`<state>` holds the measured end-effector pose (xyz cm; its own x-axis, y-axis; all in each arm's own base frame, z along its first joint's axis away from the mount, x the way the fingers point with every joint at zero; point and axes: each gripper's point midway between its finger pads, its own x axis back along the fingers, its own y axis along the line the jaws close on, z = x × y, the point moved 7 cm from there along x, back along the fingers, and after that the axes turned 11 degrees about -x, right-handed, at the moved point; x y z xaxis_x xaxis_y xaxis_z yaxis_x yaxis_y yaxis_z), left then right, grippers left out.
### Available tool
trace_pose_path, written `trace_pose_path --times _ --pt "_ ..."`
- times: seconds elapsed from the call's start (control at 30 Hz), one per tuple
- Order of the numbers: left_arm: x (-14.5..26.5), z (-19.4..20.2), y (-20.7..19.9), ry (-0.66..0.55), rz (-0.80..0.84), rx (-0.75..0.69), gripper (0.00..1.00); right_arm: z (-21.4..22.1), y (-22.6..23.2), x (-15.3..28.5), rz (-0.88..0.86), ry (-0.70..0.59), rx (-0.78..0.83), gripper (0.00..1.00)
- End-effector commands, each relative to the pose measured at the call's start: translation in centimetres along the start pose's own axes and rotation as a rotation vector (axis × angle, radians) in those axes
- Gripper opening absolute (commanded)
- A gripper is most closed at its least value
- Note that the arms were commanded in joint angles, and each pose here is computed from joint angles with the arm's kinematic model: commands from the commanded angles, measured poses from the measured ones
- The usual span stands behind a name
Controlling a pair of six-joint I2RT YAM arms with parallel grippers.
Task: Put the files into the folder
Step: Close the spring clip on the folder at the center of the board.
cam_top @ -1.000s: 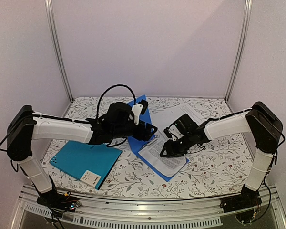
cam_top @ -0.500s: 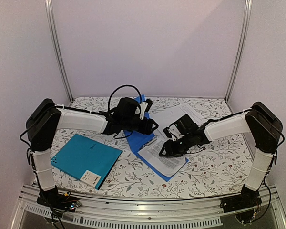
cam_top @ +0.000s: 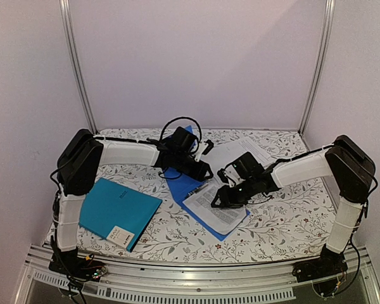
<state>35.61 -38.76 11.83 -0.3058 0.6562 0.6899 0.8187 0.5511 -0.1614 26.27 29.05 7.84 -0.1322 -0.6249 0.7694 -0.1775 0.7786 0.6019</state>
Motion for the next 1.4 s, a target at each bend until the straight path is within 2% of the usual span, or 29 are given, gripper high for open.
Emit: trace_pose_path --times 0.0,0.73,1.17,1.37 --pt "-1.1 0.9 0.8 0.104 0.023 -0.027 0.42 1.7 -2.5 -1.3 0.077 0.075 -0.055 0.46" --pt "-4.1 1.1 2.1 0.223 0.03 -0.067 0.32 1.8 -2.6 -1.0 0.081 0.069 -0.056 0.45" --pt "-4.7 1.0 2.4 0.23 0.044 -0.068 0.24 1.7 -2.5 -1.0 0.077 0.07 -0.056 0.45" --pt "-4.9 1.0 2.6 0.243 0.04 -0.074 0.24 1.7 -2.4 -1.0 0.074 0.068 -0.055 0.45"
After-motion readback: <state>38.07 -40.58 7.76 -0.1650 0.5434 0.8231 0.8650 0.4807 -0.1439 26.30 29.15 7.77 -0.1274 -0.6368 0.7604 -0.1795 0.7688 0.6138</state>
